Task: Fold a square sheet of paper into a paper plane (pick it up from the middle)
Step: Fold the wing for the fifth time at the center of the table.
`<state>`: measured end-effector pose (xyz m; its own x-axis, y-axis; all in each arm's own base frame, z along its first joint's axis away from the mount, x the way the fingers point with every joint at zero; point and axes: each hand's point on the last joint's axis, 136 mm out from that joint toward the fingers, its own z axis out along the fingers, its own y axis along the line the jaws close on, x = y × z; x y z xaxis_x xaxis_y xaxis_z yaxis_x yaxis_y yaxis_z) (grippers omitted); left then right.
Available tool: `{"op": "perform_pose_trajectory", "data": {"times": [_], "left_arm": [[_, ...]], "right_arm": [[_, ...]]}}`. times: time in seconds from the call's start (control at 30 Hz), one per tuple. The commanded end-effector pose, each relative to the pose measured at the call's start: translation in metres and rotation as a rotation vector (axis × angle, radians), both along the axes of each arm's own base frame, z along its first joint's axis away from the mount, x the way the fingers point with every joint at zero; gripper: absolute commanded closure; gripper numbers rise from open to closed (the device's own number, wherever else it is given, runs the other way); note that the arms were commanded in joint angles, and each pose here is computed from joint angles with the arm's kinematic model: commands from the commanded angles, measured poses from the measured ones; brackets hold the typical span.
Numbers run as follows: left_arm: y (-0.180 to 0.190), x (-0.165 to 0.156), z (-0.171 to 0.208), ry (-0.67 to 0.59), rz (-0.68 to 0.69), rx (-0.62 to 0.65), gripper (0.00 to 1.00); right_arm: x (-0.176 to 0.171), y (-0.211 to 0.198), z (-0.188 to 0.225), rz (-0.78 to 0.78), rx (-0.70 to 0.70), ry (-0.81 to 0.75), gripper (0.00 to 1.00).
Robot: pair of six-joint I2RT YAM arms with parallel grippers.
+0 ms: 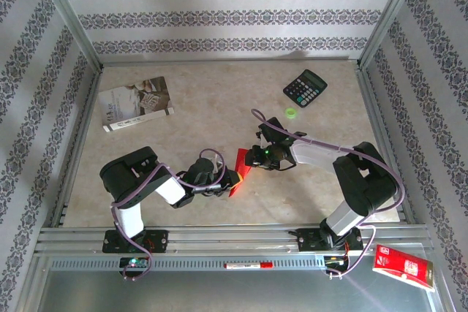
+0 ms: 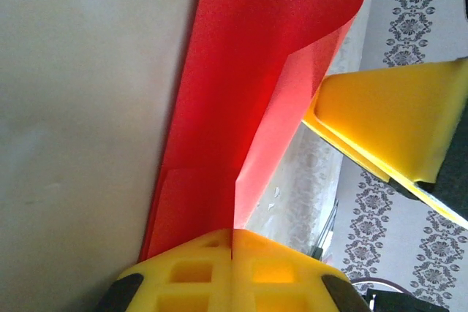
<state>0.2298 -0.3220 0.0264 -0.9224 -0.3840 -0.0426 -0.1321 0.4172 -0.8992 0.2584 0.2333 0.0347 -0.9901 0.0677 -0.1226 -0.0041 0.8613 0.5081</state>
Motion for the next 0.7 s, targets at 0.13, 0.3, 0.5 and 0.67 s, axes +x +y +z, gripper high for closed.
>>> {"op": "perform_pose_trajectory", "data": {"times": [0.13,0.3,0.5,0.67], "left_arm": [[0.006,0.006,-0.001,-0.004,0.041,-0.015,1.0],[0.008,0.005,-0.004,0.005,0.047,-0.01,1.0],[0.012,0.004,-0.007,0.015,0.063,-0.005,1.0],[0.015,0.003,-0.009,0.021,0.071,-0.001,1.0]], "right_arm": [[0.001,0.016,0.021,0.066,0.074,-0.079,0.63],[0.001,0.032,0.022,0.111,0.102,-0.079,0.68],[0.004,0.037,0.016,0.12,0.094,-0.071,0.73],[0.007,0.039,0.011,0.126,0.085,-0.068,0.75]]}}
